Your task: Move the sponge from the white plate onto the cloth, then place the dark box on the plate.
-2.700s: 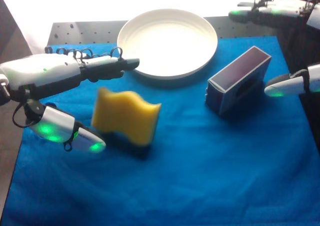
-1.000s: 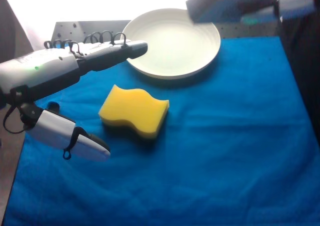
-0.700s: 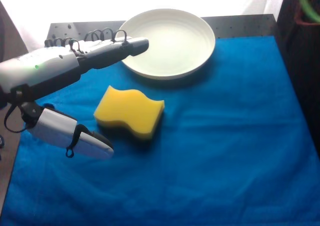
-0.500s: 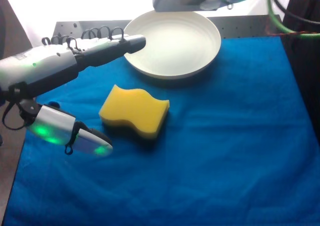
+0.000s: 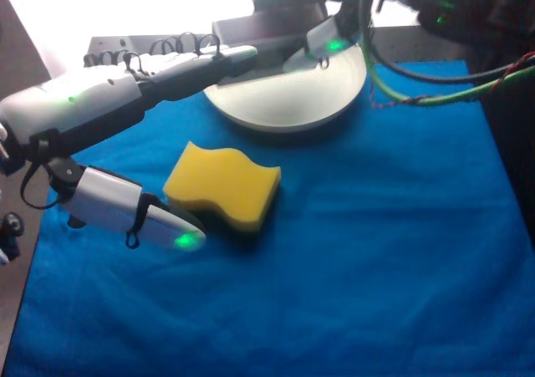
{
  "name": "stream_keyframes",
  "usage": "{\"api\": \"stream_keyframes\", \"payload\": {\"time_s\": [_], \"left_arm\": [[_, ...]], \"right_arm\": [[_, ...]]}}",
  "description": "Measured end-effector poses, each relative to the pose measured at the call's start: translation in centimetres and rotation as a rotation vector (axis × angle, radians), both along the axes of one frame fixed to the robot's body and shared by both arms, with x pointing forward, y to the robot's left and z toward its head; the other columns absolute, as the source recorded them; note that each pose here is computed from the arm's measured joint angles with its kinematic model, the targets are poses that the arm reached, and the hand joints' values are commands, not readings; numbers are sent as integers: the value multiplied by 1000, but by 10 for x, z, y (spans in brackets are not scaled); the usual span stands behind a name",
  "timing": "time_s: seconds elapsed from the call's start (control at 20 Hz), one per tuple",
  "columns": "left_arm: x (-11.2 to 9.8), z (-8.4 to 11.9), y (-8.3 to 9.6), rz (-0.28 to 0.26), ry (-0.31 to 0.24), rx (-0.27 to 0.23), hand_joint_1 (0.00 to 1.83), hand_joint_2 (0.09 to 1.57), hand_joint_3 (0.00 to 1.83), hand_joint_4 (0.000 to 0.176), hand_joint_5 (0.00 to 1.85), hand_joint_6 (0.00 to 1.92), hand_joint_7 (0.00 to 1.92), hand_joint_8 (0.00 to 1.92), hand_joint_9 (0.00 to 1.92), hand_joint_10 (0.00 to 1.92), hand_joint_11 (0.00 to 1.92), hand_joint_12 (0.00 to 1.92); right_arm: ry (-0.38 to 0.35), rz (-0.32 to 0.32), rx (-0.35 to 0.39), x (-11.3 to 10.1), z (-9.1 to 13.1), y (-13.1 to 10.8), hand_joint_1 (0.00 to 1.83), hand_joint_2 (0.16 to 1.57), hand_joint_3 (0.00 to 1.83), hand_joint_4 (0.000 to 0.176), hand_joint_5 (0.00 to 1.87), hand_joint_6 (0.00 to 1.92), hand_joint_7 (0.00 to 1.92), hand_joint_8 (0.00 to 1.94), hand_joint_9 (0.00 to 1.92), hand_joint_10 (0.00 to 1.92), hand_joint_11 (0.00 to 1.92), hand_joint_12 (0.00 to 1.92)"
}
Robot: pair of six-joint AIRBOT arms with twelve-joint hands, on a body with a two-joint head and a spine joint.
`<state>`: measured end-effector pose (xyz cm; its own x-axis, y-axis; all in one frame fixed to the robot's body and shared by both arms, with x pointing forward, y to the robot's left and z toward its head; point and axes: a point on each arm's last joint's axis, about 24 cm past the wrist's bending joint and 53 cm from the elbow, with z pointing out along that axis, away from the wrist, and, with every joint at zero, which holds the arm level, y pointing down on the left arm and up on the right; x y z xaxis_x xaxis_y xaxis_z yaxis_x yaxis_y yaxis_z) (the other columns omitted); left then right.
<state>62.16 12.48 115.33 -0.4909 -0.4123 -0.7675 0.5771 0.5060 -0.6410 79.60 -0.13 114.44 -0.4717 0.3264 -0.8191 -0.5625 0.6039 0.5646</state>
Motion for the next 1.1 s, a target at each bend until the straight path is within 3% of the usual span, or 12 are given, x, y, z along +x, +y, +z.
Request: {"api": "stream_keyframes", "payload": {"time_s": [0.05, 0.1, 0.2, 0.25, 0.3, 0.4, 0.5, 0.75, 0.95, 1.0, 1.05, 1.1], "left_arm": [[-1, -1, -1, -2, 1, 1, 804, 742, 2, 176, 0, 0, 0, 0, 38, 2, 0, 612], [-1, -1, -2, -7, -1, 5, 837, 731, 0, 176, 0, 0, 0, 0, 14, 0, 0, 541], [-1, -1, -1, -4, 0, 2, 845, 729, 0, 176, 0, 0, 0, 0, 7, 0, 0, 522], [-1, -1, -1, -5, 0, 2, 816, 740, 2, 176, 0, 0, 0, 0, 1, 0, 0, 429], [-1, -1, -2, -6, -1, 2, 798, 746, 4, 176, 0, 0, 0, 0, 14, 5, 0, 411], [-1, -1, -1, -5, 0, 1, 800, 759, 5, 176, 0, 0, 0, 0, 25, 5, 0, 442], [-1, -1, -1, -5, 0, 2, 798, 755, 0, 175, 0, 0, 7, 1, 46, 5, 0, 553], [-1, 1, 0, 3, 4, -15, 849, 730, 0, 176, 0, 0, 0, 0, 1, 0, 0, 278], [-4, 6, 14, 50, 10, -64, 743, 714, 0, 176, 0, 0, 0, 0, 0, 0, 0, 273], [-4, 9, 19, 70, 0, -78, 699, 738, 1, 176, 0, 0, 0, 0, 10, 1, 0, 431], [-4, 14, 27, 96, -11, -102, 644, 773, 0, 102, 0, 0, 39, 0, 99, 1, 0, 714], [-5, 23, 38, 132, -32, -147, 668, 778, 0, 119, 0, 0, 41, 0, 84, 8, 0, 560]], "right_arm": [[0, 6, -8, -2, -3, 2, 1390, 1058, 3, 0, 944, 1067, 1153, 629, 1070, 958, 874, 1175], [0, 7, -9, -2, -3, 2, 1281, 1055, 0, 0, 1031, 908, 1160, 744, 1015, 1023, 777, 1294], [-2, 1, -16, 0, -3, -2, 1255, 1053, 0, 7, 1055, 866, 1163, 770, 989, 1067, 745, 1346], [-3, -4, -20, 0, -3, -4, 687, 917, 0, 142, 210, 172, 233, 172, 235, 216, 148, 622], [-4, -8, -28, 1, -5, -9, 661, 918, 2, 169, 41, 34, 46, 34, 46, 42, 29, 170], [-1, -26, -52, 4, -11, -18, 753, 943, 3, 176, 1, 0, 1, 0, 1, 1, 0, 9], [-1, -26, -52, 4, -11, -18, 695, 916, 0, 176, 0, 0, 0, 0, 0, 0, 0, 0], [0, -5, -33, -4, -5, -20, 711, 763, 0, 176, 0, 0, 0, 0, 0, 0, 0, 0], [21, -6, 235, -22, 36, -85, 699, 811, 14, 176, 0, 0, 0, 0, 0, 0, 0, 0], [20, -3, 282, -28, 43, -99, 681, 801, 8, 176, 0, 0, 0, 0, 0, 0, 0, 0], [20, 2, 335, -36, 51, -112, 732, 795, 4, 176, 0, 0, 0, 0, 0, 0, 0, 0], [27, 14, 413, -51, 56, -129, 706, 802, 6, 176, 0, 0, 0, 0, 0, 0, 0, 0]]}}
